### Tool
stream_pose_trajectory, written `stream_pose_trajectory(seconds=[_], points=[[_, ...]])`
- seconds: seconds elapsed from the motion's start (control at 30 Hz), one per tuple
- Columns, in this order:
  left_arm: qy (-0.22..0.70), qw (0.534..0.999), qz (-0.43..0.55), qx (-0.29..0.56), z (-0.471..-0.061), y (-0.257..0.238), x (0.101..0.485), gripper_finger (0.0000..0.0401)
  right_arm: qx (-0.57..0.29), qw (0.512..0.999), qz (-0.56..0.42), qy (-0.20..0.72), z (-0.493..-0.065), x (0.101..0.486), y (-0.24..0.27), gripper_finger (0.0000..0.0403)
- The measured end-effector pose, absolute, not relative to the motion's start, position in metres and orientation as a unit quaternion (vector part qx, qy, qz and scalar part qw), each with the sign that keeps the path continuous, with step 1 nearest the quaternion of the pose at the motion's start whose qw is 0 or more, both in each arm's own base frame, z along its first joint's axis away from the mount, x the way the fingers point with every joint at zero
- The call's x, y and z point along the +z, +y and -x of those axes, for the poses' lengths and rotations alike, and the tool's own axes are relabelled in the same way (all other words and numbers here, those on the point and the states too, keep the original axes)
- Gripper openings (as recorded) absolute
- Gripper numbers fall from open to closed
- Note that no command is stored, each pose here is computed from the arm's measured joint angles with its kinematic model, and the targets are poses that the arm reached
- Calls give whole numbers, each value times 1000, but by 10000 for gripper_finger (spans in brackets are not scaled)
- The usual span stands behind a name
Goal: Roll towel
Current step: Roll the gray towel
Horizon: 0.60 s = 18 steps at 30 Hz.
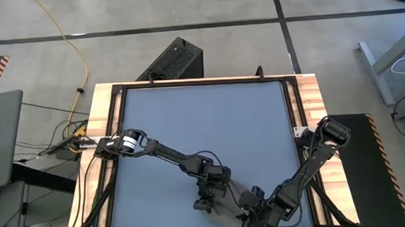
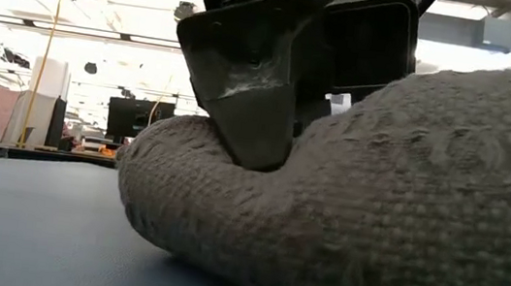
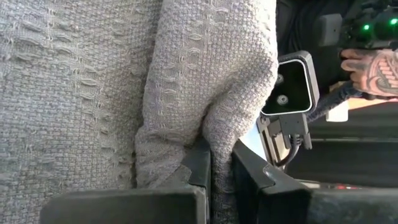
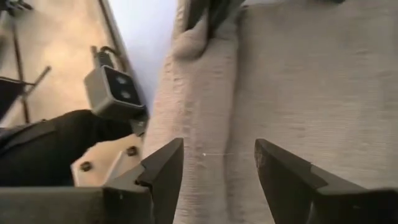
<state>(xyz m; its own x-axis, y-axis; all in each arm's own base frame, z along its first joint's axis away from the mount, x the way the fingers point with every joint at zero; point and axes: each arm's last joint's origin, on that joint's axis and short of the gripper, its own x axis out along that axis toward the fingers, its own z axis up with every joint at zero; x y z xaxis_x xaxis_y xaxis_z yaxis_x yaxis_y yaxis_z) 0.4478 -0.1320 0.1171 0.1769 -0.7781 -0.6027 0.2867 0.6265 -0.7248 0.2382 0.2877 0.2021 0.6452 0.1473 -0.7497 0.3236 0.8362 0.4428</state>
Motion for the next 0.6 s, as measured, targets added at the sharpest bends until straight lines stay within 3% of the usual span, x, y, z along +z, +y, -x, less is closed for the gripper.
stream_pose_trajectory(seconds=[0.23,0.6], points=[[527,731,226,-370,-447,-133,117,18,-61,843,-280,454,-250,194,306,223],[522,728,212,-391,-444,-141,117,18,-92,805,-245,533,-267,219,333,223]])
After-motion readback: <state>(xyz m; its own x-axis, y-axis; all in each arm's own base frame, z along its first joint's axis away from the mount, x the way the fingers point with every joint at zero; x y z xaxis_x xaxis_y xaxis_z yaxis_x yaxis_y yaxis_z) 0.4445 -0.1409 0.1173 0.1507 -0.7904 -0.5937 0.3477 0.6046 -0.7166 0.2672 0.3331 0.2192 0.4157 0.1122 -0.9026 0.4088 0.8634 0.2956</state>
